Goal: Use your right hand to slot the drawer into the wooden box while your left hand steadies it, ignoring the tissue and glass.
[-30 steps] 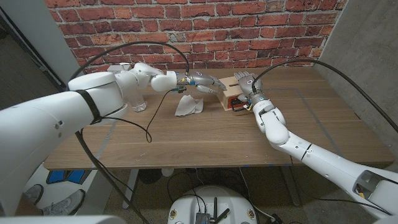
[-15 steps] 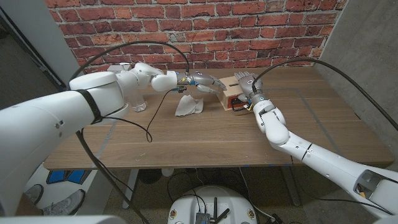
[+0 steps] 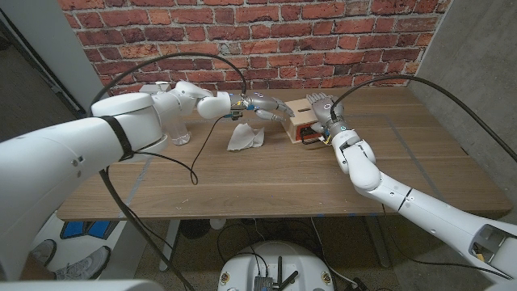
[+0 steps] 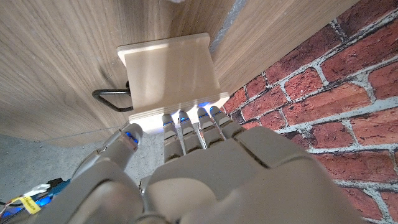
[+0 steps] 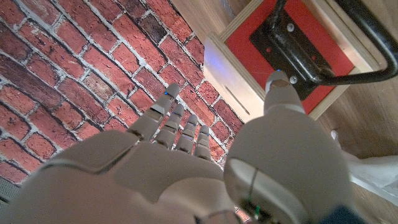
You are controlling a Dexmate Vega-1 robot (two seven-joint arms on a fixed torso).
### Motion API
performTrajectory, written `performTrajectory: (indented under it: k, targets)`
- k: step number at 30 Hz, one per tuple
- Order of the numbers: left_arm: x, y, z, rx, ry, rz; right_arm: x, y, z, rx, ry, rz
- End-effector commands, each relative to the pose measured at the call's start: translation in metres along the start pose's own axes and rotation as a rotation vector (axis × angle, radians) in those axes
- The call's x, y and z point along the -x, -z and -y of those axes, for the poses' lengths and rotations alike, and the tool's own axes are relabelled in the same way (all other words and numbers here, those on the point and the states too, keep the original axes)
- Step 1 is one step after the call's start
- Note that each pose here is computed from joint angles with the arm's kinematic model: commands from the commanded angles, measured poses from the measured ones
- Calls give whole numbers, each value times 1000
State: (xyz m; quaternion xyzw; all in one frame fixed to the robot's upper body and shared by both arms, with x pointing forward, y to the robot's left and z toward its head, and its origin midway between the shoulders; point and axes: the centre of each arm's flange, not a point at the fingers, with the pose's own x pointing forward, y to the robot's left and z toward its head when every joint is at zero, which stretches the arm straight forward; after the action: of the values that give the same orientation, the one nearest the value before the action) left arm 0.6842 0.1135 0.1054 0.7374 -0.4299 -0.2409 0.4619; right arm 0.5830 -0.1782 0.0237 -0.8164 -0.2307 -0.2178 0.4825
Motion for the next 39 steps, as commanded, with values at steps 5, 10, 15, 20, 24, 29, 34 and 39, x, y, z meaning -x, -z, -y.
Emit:
performTrajectory:
  k: [5,10,15,20,24,29,34,39]
  targets:
    - [0,-2,-3,6,-26,11,20,9,7,-5,-27,-2]
    - [1,-4,-5,18,-47,22,26,12,11,-14,-35,-9]
    - [3,-6,-5,29,-72,31,30,16,13,-34,-38,-16]
    - [7,-9,-6,42,-96,32,33,18,15,-46,-38,-16]
    - [9,-12,-7,32,-108,32,36,21,17,-60,-36,-25]
    - [16,-15,-7,36,-133,5,37,25,17,-90,-34,-36]
    - [24,-15,-8,44,-152,-28,37,30,19,-123,-26,-43]
    - [32,-12,-10,62,-183,-61,37,35,21,-149,-19,-40]
